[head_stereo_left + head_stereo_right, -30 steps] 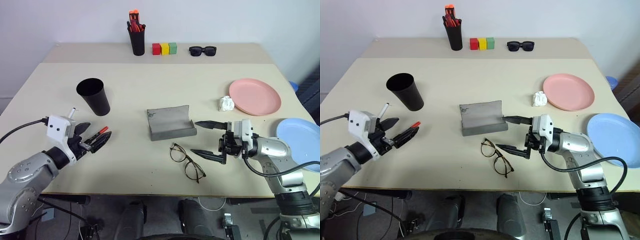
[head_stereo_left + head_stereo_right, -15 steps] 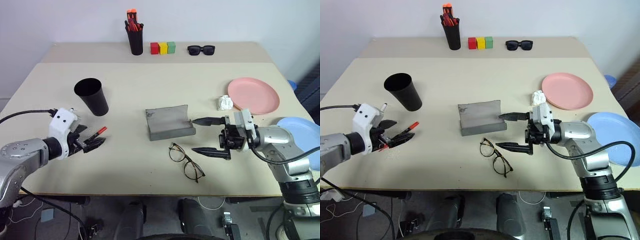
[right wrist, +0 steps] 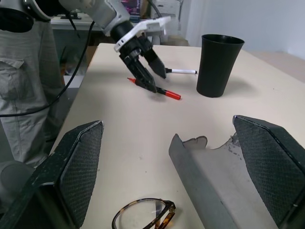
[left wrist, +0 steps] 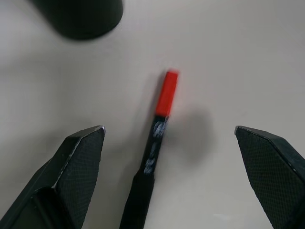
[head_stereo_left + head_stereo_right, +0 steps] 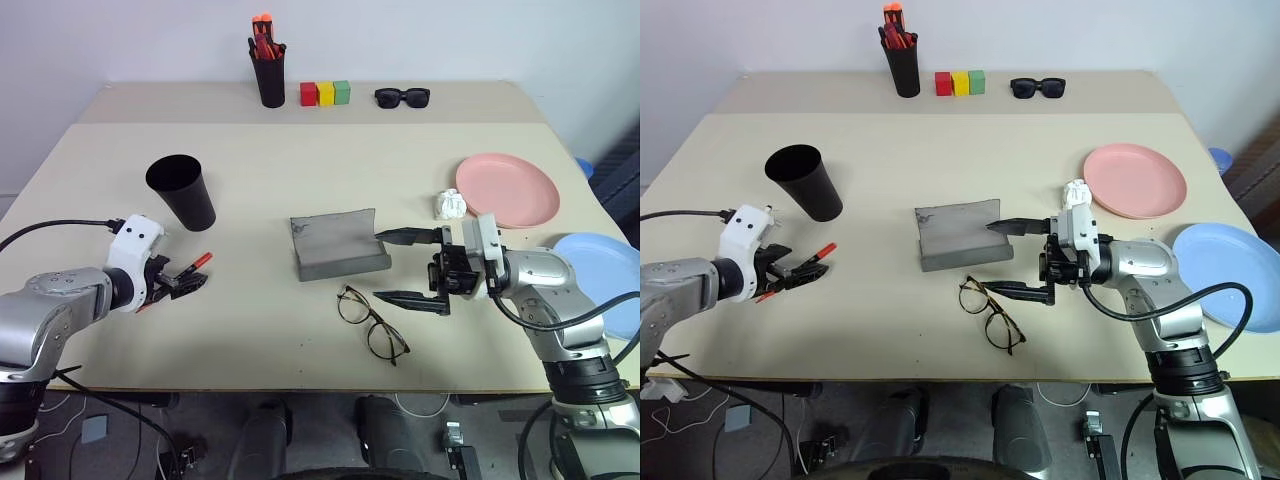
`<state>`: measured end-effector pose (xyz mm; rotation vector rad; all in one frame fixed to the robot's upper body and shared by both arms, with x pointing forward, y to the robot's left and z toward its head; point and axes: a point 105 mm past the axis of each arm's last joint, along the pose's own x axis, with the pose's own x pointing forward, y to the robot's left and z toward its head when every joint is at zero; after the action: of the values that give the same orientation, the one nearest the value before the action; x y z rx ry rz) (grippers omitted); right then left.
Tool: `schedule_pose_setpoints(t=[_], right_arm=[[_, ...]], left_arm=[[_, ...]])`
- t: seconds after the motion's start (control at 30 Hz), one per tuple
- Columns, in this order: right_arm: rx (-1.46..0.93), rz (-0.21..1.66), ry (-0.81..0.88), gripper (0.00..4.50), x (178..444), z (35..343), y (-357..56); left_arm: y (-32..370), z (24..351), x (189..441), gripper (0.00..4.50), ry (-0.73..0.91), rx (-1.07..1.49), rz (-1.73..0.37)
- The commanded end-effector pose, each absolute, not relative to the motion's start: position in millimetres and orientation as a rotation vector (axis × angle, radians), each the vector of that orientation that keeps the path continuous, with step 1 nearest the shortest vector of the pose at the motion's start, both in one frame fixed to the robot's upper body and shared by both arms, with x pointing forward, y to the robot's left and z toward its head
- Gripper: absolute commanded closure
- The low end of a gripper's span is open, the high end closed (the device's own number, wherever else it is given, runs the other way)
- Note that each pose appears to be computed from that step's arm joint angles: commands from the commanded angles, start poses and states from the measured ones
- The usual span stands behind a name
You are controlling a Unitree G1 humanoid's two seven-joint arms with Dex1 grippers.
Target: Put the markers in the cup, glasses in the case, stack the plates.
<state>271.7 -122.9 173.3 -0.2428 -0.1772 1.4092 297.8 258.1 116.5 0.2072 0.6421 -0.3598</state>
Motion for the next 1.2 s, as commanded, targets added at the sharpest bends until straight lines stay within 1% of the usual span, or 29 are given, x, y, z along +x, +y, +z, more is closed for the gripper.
schedule_pose_setpoints(t=[0.03, 0.13, 0.23, 0.37, 0.4, 0.5, 0.6, 0.67, 0.8, 0.9, 0.97, 1.03, 1.1, 1.2], right_arm=[[-0.283, 1.414, -0.235, 0.06, 269, 186, -119], [-0.288, 1.405, -0.241, 0.06, 269, 187, -119], [-0.288, 1.400, -0.241, 0.00, 268, 187, -120], [-0.286, 1.388, -0.240, 0.00, 266, 187, -120], [-0.285, 1.387, -0.240, 0.00, 266, 187, -120], [-0.285, 1.378, -0.236, 0.00, 266, 186, -121], [-0.285, 1.371, -0.233, 0.00, 266, 185, -122], [-0.285, 1.362, -0.232, 0.00, 267, 184, -123], [-0.283, 1.351, -0.235, 0.00, 270, 184, -122], [-0.283, 1.349, -0.241, 0.00, 271, 184, -121], [-0.284, 1.346, -0.249, 0.00, 273, 185, -120], [-0.288, 1.341, -0.263, 0.00, 275, 187, -119], [-0.288, 1.338, -0.270, 0.00, 277, 189, -118], [-0.278, 1.331, -0.295, 0.00, 282, 192, -115]], left_arm=[[262, 111, 301, 0.01, 0.699, 0.213, -0.322], [269, 102, 302, 0.01, 0.770, 0.235, -0.286], [265, 102, 303, 0.72, 0.808, 0.207, -0.307], [260, 101, 305, 2.56, 0.832, 0.210, -0.333], [258, 100, 305, 3.13, 0.835, 0.211, -0.342], [252, 102, 303, 4.41, 0.837, 0.204, -0.368], [241, 108, 297, 4.41, 0.820, 0.199, -0.432], [225, 119, 294, 4.41, 0.753, 0.202, -0.512], [185, 150, 290, 4.41, 0.534, 0.243, -0.682], [165, 179, 292, 4.41, 0.333, 0.276, -0.723], [158, 199, 300, 4.41, 0.193, 0.293, -0.701], [160, 225, 314, 4.41, 0.021, 0.277, -0.617], [166, 249, 324, 4.41, -0.124, 0.240, -0.520], [185, 279, 341, 4.41, -0.320, 0.205, -0.312]])
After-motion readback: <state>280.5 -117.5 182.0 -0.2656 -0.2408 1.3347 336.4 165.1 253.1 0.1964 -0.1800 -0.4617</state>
